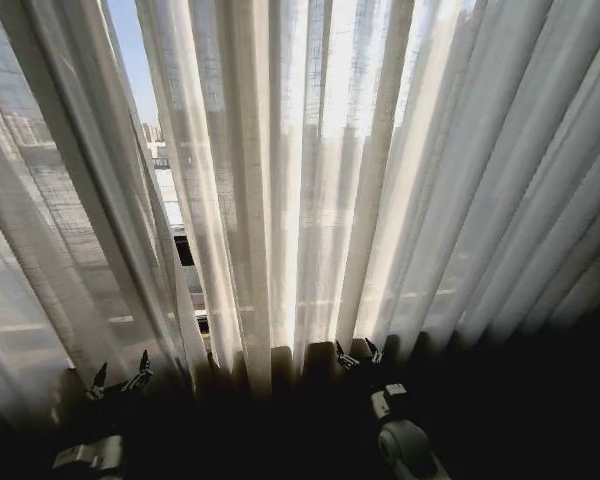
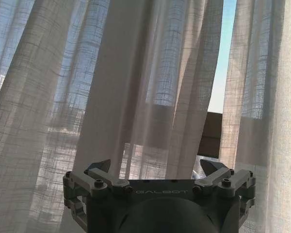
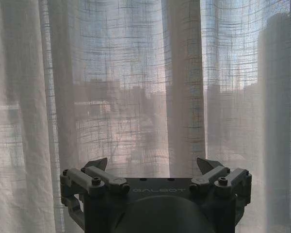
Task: Open the curtains by pulling them apart, changing their state from closed to fully open.
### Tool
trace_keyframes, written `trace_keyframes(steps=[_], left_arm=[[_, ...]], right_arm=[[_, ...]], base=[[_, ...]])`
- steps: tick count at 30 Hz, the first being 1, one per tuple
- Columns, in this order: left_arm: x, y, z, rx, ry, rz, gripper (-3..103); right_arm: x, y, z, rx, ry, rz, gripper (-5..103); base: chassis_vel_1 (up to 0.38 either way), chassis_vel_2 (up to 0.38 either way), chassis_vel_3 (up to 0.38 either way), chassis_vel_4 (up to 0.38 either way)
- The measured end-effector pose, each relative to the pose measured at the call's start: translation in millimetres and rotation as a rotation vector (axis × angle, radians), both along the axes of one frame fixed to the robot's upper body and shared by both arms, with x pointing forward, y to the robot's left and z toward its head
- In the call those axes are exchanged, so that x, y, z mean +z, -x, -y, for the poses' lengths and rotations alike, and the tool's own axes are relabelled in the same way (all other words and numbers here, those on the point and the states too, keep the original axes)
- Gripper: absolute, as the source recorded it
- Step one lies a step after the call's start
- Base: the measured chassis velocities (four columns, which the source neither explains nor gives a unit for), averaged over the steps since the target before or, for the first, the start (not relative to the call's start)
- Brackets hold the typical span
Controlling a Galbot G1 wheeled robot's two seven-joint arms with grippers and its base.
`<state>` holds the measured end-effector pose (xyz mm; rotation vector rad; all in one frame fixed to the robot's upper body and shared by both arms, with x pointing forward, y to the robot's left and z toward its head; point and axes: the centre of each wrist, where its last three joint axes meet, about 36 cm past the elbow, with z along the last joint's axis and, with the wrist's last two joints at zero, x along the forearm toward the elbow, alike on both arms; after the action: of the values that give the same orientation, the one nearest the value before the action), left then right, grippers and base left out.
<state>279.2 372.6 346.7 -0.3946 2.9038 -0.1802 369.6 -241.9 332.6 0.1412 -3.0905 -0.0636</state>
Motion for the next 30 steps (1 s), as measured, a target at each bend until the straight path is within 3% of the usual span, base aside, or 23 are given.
trace_keyframes(steps=[6, 11, 15, 24, 30], left_arm=[[0, 0, 0, 0.000, 0.000, 0.000, 100], [0, 0, 0, 0.000, 0.000, 0.001, 100], [0, 0, 0, 0.000, 0.000, 0.000, 100], [0, 0, 0, 0.000, 0.000, 0.000, 100], [0, 0, 0, 0.000, 0.000, 0.000, 100]], right_arm=[[-1, -6, 6, -0.027, 0.005, 0.019, 100], [0, -13, 16, -0.055, 0.064, 0.025, 100], [-8, -24, 19, -0.144, 0.115, 0.015, 100], [-12, -51, 34, -0.261, 0.105, 0.010, 100], [-11, -77, 37, -0.242, 0.104, 0.032, 100]], base=[[-0.326, 0.302, 0.325, -0.309], [-0.124, 0.134, 0.132, -0.117], [-0.012, 0.011, -0.001, -0.017], [0.022, -0.042, -0.025, 0.040], [0.000, 0.000, 0.000, 0.000]])
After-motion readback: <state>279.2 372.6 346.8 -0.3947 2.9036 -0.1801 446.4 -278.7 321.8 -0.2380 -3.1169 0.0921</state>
